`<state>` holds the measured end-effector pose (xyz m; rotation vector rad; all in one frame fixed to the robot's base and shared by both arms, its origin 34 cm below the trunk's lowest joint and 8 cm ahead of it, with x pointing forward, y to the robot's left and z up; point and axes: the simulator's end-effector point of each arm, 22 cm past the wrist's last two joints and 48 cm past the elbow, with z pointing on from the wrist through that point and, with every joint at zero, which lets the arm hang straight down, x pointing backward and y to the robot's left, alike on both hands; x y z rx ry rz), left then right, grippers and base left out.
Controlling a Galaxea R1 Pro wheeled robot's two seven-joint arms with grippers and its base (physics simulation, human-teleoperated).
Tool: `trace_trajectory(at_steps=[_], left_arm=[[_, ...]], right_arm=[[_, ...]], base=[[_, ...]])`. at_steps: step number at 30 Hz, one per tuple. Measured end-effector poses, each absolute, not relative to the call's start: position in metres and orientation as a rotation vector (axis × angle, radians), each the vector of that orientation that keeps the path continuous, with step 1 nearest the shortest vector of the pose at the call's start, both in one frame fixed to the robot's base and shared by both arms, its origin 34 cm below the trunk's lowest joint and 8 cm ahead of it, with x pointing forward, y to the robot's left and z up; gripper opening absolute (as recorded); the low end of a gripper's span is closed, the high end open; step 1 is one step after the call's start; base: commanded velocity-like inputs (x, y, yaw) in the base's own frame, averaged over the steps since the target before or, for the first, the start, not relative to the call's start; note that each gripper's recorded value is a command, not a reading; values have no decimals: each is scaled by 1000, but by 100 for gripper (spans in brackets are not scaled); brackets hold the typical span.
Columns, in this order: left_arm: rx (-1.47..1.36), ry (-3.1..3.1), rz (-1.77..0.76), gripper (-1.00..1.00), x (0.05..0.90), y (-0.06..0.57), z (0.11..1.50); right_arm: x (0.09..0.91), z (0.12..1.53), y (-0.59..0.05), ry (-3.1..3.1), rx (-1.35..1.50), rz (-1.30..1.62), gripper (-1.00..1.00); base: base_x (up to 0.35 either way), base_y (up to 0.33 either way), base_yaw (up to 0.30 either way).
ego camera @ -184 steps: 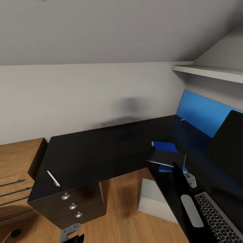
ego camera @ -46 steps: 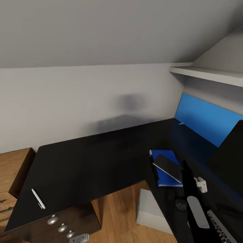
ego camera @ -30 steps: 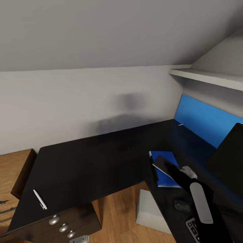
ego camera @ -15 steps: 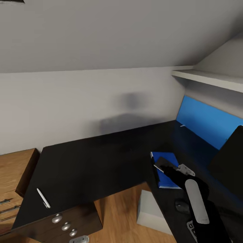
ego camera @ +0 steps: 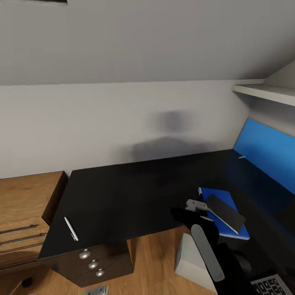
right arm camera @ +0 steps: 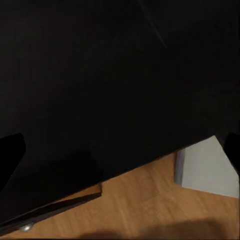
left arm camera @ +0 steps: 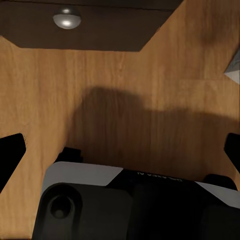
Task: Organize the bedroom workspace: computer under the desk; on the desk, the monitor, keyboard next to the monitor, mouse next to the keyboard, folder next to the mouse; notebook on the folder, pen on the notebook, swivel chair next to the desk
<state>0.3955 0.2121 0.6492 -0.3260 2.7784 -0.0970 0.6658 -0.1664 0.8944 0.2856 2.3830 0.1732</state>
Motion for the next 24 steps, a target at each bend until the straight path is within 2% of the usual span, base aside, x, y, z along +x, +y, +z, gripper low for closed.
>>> trace_trajectory(at_steps=[8, 24], left_arm=[[-329, 2786, -93, 100, 393, 214, 647], [-444, 2780, -33, 100, 392, 246, 642]], right_arm=[[651, 878, -125, 2417, 116, 138, 100], [651, 867, -121, 2413, 100, 114, 100]], base=[[0, 0, 234], [0, 0, 218]])
